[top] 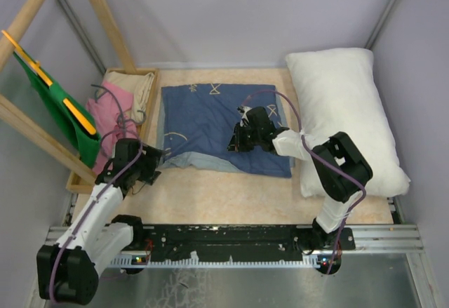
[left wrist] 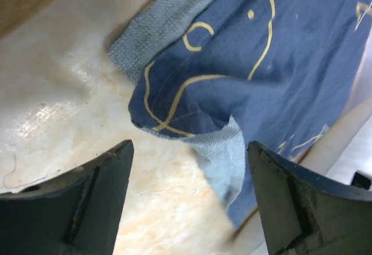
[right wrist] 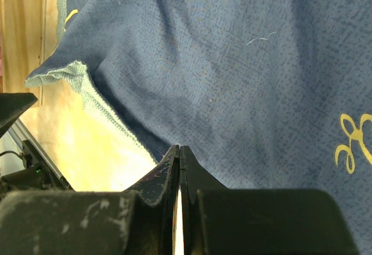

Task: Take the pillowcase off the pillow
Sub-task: Fold the pillowcase at the center of the board.

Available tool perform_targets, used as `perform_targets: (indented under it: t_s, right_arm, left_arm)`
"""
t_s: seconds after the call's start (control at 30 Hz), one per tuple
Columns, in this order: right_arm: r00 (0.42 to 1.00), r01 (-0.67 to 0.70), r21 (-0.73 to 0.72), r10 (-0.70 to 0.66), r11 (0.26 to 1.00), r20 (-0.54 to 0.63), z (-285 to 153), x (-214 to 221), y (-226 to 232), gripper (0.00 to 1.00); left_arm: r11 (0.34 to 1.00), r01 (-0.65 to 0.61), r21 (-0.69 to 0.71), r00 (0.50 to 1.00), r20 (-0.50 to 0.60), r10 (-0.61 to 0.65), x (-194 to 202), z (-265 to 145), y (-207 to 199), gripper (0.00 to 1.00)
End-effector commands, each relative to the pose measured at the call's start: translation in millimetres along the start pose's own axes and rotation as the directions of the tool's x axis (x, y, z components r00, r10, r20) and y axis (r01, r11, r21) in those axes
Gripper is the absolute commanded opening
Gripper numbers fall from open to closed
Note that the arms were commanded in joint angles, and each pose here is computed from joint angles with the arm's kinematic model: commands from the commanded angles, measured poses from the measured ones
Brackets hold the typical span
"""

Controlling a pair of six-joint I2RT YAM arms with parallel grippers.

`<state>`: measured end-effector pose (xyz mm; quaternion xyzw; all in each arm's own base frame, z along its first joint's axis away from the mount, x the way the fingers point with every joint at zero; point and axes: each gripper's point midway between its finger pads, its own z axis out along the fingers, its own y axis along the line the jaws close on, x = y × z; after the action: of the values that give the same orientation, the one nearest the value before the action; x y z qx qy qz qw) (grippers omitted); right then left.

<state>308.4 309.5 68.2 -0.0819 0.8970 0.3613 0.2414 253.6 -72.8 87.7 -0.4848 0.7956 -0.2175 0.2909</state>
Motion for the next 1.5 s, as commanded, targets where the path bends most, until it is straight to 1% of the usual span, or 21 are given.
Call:
perform_targets:
  t_s: [0.0,0.1,0.2,0.33,0.5,0.57,0.67,0.73,0.77,0.83,0.93,1.0,1.1,1.2,1.27,1.33,1.4,1.47]
  right_arm:
    - [0.998,0.038,-0.040,-0.035,0.998,0.060,-16.2,-17.0,12.9,0.03]
    - [0.997,0.038,-0.035,-0.035,0.999,0.063,-17.6,-17.2,11.3,0.02]
    - [0.997,0.038,-0.027,-0.036,0.999,0.064,-18.0,-17.7,9.0,0.02]
    - [0.997,0.039,-0.022,-0.038,0.999,0.065,-18.6,-18.5,6.9,0.02]
    - [0.997,0.037,-0.023,-0.035,0.999,0.063,-19.0,-18.6,6.2,0.02]
    - [0.997,0.036,-0.020,-0.035,0.999,0.065,-19.3,-19.1,5.3,0.02]
    - [0.998,0.017,-0.008,-0.016,1.000,0.063,-19.3,-16.4,-1.7,0.01]
    - [0.996,-0.050,-0.004,0.050,0.999,0.072,-19.1,-12.7,-14.5,0.00]
    - [0.994,-0.086,-0.004,0.086,0.996,0.071,-18.0,-8.5,-22.9,0.00]
    - [0.990,-0.129,0.023,0.128,0.991,0.066,-16.7,0.0,-40.0,0.00]
    - [0.988,-0.144,0.098,0.139,0.985,0.064,-14.9,14.6,-62.8,0.00]
    - [0.987,-0.159,0.111,0.154,0.981,0.052,-13.1,22.9,-71.2,0.00]
    - [0.981,-0.196,0.106,0.193,0.975,0.030,-9.2,35.0,-78.7,0.00]
    - [0.975,-0.222,0.099,0.221,0.970,0.019,-5.9,40.9,-82.3,0.00]
    - [0.974,-0.226,0.100,0.226,0.969,0.016,-4.9,42.0,-83.8,0.00]
    - [0.974,-0.225,0.100,0.225,0.969,0.014,-4.2,42.2,-84.2,0.00]
    - [0.974,-0.225,0.103,0.224,0.969,0.014,-4.1,42.3,-85.6,0.00]
    - [0.974,-0.226,0.107,0.226,0.968,0.014,-4.4,42.5,-86.8,0.00]
  left_arm:
    - [0.961,0.274,0.044,0.960,-0.070,-0.270,6.3,4.5,-3.2,0.80]
    - [0.941,0.337,0.015,0.939,-0.085,-0.335,8.8,12.1,9.9,0.71]
    - [0.930,0.368,0.018,0.927,-0.085,-0.365,6.5,17.5,14.2,0.64]
    - [0.930,0.368,0.024,0.928,-0.065,-0.366,-1.8,23.1,13.4,0.56]
    - [0.938,0.347,0.021,0.937,-0.045,-0.346,-11.1,30.4,14.4,0.43]
    - [0.944,0.329,0.022,0.944,-0.038,-0.328,-15.4,32.9,13.7,0.34]
    - [0.957,0.286,0.047,0.958,-0.021,-0.285,-26.7,34.4,4.9,0.16]
    - [0.968,0.242,0.060,0.970,-0.014,-0.242,-34.9,34.7,-3.4,0.04]
    - [0.974,0.215,0.067,0.977,-0.009,-0.215,-39.5,34.1,-8.8,0.01]
    - [0.985,0.161,0.069,0.987,0.003,-0.161,-47.2,32.6,-16.7,0.00]
    - [0.994,0.066,0.083,0.997,0.034,-0.069,-59.4,28.8,-29.2,0.00]
    - [0.996,-0.004,0.090,0.998,0.068,-0.003,-69.6,24.2,-38.9,0.00]
    - [0.990,-0.109,0.092,0.988,0.121,0.097,-83.5,15.9,-49.8,0.00]
    - [0.971,-0.222,0.084,0.963,0.177,0.205,-97.6,4.0,-60.9,0.00]
    - [0.967,-0.253,0.037,0.945,0.223,0.239,-108.6,-3.9,-58.6,0.00]
    - [0.965,-0.261,0.000,0.936,0.245,0.253,-112.5,-8.4,-51.2,0.00]
    - [0.969,-0.248,-0.021,0.941,0.234,0.245,-107.3,-8.6,-39.8,0.00]
    - [0.975,-0.216,-0.050,0.956,0.191,0.221,-94.0,-4.7,-20.1,0.00]
